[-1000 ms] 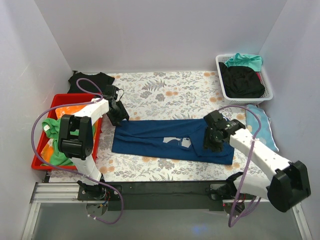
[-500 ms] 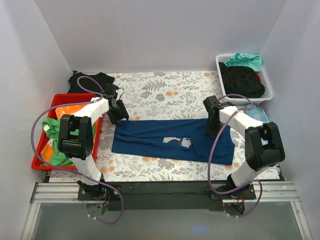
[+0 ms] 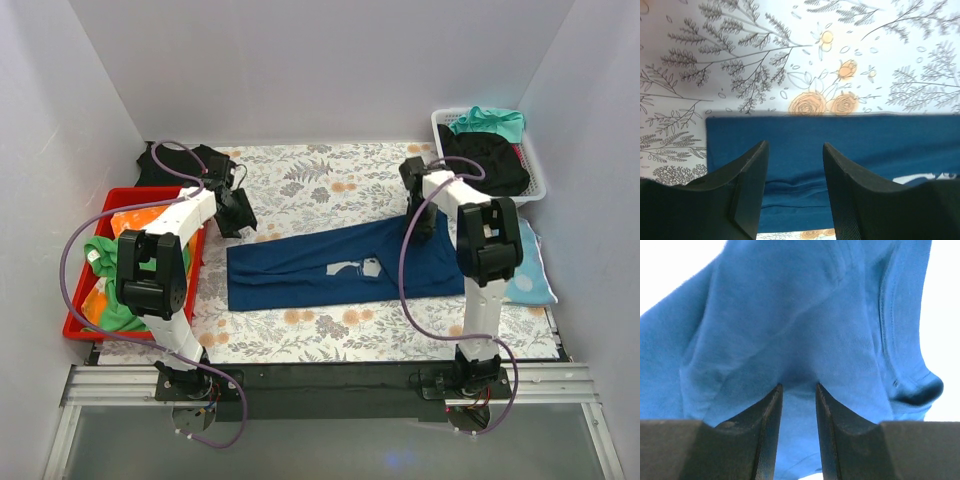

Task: Fold and stack the t-shirts
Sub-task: Rotate the tshirt 90 degrees

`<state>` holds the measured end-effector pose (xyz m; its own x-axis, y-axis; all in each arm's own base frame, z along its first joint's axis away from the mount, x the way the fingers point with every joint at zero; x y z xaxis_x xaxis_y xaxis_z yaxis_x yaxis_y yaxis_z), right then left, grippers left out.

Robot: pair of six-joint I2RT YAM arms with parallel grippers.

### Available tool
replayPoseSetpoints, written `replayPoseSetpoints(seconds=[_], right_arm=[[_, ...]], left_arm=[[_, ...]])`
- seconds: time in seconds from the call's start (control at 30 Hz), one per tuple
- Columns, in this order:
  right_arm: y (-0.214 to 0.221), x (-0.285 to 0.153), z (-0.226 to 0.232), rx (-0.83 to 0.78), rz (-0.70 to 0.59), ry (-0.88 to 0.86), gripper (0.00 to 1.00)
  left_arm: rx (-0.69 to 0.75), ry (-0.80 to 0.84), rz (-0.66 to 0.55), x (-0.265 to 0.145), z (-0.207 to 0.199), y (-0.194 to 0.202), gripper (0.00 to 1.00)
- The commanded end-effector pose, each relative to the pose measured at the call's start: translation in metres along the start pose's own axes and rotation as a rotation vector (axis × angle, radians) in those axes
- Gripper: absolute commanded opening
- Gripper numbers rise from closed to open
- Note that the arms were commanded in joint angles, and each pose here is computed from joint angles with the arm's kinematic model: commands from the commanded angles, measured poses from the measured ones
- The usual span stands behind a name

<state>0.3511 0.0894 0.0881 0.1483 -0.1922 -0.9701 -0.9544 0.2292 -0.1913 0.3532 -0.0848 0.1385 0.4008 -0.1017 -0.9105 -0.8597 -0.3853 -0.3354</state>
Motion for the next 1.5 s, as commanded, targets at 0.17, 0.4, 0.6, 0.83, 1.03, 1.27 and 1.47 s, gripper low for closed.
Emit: replayPoseSetpoints(seconds=[0.17, 0.4, 0.6, 0.83, 1.03, 1.27, 1.47], right_arm=[[-0.128, 0.006, 0.09, -0.085, -0.198, -0.342, 0.41], [-0.171, -0.029, 0.128, -0.241, -0.455, -0.652, 0.43], [-0.157, -0.136, 0.111, -0.291, -0.726, -0.701, 0.43], [-0.052, -0.171, 0.154, -0.498, -0.666, -0.667, 0.46], [0.081, -0.159, 0.203, -0.694, -0.484, -0.735, 0.45], [0.16, -0.153, 0.245, -0.886, -0.419, -0.764, 0.44], [0.189, -0.145, 0.268, -0.966, -0.352, -0.812, 0.44]], left_arm=[[0.076, 0.119, -0.008, -0.022, -0.019, -0.015, 0.46], [0.101, 0.254, 0.05, -0.018, -0.035, -0.013, 0.46], [0.108, 0.316, 0.078, -0.008, -0.04, -0.01, 0.46], [0.121, 0.356, 0.109, 0.001, -0.045, -0.006, 0.46], [0.095, 0.25, 0.11, -0.01, -0.026, 0.017, 0.45], [-0.002, 0.088, 0.141, -0.019, 0.006, 0.048, 0.46], [-0.057, 0.033, 0.182, -0.015, 0.022, 0.065, 0.45]])
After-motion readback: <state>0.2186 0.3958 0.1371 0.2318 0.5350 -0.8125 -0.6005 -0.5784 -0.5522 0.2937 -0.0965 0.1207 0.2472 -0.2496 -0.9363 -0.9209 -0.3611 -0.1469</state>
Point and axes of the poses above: each gripper's point midway between its finger pads, its own x axis out along the fingers, its own z axis along the line the jaws close on, y = z × x, the point moved 7 cm from there along -x, back along the fingers
